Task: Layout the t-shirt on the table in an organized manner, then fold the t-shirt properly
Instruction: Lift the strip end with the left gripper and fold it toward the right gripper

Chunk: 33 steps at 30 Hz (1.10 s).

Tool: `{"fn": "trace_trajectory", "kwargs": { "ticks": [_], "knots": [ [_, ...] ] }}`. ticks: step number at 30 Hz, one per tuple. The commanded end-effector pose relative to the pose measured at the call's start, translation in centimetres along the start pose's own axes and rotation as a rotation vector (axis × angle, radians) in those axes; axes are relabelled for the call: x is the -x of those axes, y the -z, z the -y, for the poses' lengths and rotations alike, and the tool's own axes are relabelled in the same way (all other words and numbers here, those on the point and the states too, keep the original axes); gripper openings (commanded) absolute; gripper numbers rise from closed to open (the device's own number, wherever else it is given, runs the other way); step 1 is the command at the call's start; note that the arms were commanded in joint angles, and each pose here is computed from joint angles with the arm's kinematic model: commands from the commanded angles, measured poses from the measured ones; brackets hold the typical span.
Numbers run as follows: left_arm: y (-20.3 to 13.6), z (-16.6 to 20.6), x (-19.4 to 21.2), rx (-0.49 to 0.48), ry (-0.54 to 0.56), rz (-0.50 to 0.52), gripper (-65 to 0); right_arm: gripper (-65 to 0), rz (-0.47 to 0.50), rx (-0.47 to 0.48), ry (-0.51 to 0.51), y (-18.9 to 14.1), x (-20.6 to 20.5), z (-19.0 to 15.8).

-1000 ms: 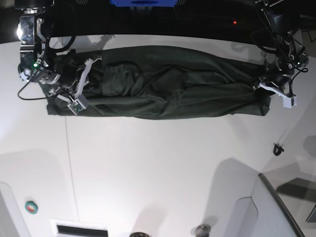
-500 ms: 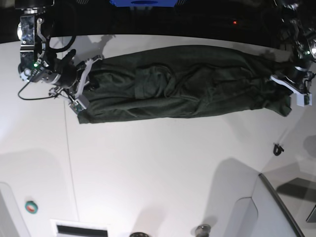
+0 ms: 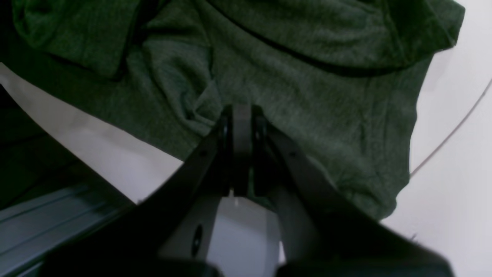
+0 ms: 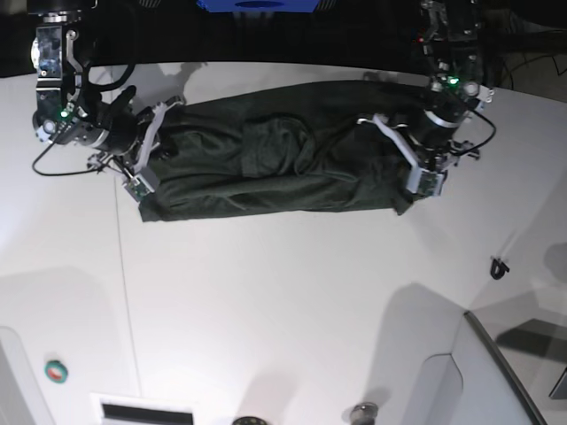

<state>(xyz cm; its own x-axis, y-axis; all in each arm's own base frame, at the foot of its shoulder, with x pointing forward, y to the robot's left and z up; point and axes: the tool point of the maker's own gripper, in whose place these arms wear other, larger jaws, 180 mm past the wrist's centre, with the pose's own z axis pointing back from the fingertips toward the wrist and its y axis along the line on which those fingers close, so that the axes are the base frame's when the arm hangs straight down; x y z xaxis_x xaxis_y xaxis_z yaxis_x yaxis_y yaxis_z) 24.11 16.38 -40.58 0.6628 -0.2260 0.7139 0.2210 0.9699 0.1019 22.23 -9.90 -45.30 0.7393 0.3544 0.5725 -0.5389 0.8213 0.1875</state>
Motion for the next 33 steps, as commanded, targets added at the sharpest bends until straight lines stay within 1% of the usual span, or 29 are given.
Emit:
{"fn": "trace_trajectory", "kwargs": {
  "ticks": [1, 5, 8, 13, 17, 23, 33],
  "knots": [
    [-0.1, 0.7, -1.3, 0.012, 0.002, 0.048, -65.0, -63.5, 0.042, 0.008, -0.009, -0.5, -1.2, 0.4],
    [0.4, 2.9, -2.3, 0.052, 0.008, 0.064, -65.0, -63.5, 0.042, 0.008, -0.009, -0.5, -1.2, 0.4],
    [0.8, 4.1, -3.0, 0.072, 0.03, 0.074, -65.0, -63.5, 0.042, 0.008, -0.009, -0.5, -1.2, 0.4],
    [1.1, 5.9, -4.2, 0.104, 0.033, 0.099, -65.0, -63.5, 0.044, 0.008, -0.009, -0.4, -1.3, 0.4],
    [1.7, 7.4, -4.2, 0.123, 0.029, 0.092, -65.0, -63.5, 0.044, 0.008, -0.009, -0.4, -1.3, 0.4],
    [2.9, 7.7, -3.4, 0.126, 0.014, 0.059, -65.0, -63.5, 0.045, 0.008, -0.01, -0.4, -1.4, 0.4],
    [3.1, 8.2, -3.6, 0.137, 0.022, 0.061, -65.0, -63.5, 0.046, 0.009, -0.011, -0.4, -1.4, 0.4]
  ]
}}
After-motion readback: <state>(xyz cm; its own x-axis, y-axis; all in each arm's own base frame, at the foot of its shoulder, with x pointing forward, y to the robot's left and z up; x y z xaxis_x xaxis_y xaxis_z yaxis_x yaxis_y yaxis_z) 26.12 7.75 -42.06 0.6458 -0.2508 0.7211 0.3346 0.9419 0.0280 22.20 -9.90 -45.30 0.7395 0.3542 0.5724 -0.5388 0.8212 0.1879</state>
